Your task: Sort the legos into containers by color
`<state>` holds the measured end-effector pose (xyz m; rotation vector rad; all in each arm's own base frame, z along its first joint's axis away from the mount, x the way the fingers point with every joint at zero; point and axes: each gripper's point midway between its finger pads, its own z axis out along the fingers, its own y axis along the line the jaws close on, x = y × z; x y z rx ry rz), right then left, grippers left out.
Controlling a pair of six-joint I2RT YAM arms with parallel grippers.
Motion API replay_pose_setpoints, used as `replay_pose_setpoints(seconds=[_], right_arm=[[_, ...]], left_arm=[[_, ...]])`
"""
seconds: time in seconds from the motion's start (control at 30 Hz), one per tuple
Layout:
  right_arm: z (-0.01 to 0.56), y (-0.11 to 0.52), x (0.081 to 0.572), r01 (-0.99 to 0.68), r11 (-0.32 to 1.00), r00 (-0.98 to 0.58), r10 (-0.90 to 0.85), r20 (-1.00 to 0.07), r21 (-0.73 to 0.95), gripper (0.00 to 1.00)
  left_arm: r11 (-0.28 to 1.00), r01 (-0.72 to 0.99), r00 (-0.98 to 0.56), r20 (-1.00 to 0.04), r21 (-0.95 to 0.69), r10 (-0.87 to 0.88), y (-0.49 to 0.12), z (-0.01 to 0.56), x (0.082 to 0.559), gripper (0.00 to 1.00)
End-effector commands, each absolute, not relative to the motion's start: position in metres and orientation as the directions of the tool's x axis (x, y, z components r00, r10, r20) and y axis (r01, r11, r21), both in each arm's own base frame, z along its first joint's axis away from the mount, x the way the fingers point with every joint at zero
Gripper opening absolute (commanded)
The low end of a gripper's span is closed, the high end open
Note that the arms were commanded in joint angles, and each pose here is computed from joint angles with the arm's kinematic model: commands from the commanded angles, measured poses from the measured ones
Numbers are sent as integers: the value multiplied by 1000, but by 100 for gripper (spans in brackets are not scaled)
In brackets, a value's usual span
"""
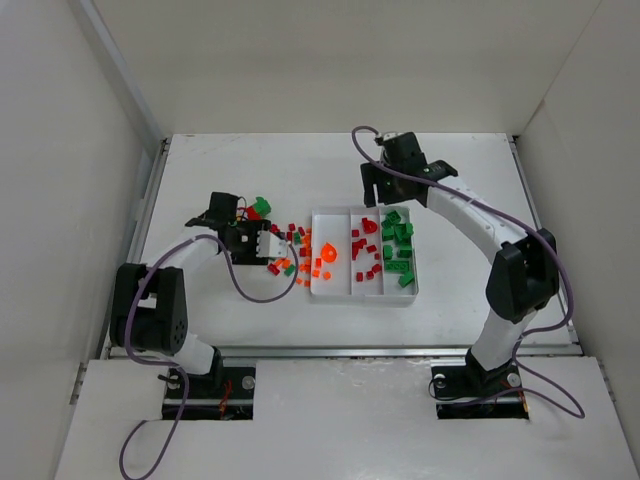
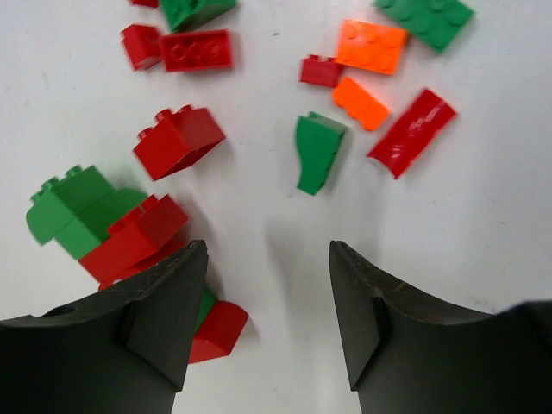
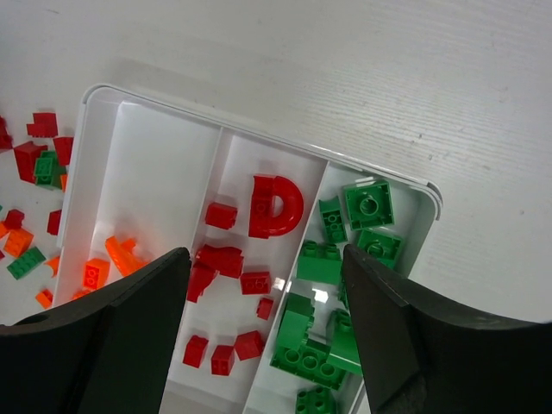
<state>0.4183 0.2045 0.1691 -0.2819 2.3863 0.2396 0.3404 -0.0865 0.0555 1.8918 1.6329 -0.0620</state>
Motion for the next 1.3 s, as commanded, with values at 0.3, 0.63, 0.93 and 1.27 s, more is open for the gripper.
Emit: replay_pose_setpoints(seconds=[0.3,0.63,0.93,1.27], right_arm=[[199,205,429,-282,953,-655,-105,-748,113,77],[195,201,429,-273,958,-656,-116,-746,91,77],[194,198,428,-272,959,-659,-127,-742,77,77],[211,200,429,-282,955,-632,-115,-766,89,77]], left_arm=[[-284,885,434,-430,370,792,-116,44,332,50],[-334,877,465,-435,344,771,-131,31,329,42],[-330,885,449,-414,328,792,-125,26,329,3],[-12,904,270,-549,427,791,-139,91,384,0]])
